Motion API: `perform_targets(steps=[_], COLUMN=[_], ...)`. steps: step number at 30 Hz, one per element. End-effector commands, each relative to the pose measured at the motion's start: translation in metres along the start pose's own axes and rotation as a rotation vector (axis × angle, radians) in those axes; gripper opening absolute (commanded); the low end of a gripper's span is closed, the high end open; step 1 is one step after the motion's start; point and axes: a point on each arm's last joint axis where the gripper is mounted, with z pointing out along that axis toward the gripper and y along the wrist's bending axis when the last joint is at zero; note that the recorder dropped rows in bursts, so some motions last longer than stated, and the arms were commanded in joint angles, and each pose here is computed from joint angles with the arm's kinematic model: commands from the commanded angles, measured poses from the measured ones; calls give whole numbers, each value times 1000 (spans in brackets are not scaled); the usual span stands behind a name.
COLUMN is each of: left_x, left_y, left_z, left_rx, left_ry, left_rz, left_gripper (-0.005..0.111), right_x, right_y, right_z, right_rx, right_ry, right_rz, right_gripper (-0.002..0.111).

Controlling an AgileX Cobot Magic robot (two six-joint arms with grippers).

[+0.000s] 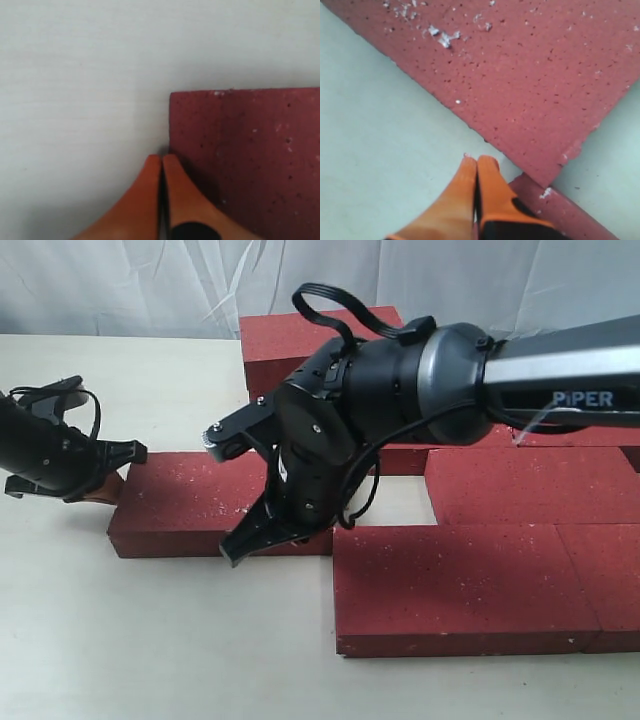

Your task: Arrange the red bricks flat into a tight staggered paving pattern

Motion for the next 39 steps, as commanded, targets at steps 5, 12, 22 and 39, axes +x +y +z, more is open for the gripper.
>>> perform_targets(steps=[5,12,22,39], left_x=[-1,-2,-2,-3], left_y=[3,3,2,1], left_z=[1,1,1,3], left_rx=[-40,-33,-30,-5], left_ry=[-4,-13,-16,-27], left_rz=[54,36,37,17], left_gripper=[0,0,0,0], right_x=[3,2,2,1], right_y=[0,-1,-2,-6], right_z=[17,24,29,29], right_rx=[10,28,43,85], right_ry=[48,41,43,31], right_rz=[-7,-32,-45,-15], right_gripper=[-1,-1,-1,-1])
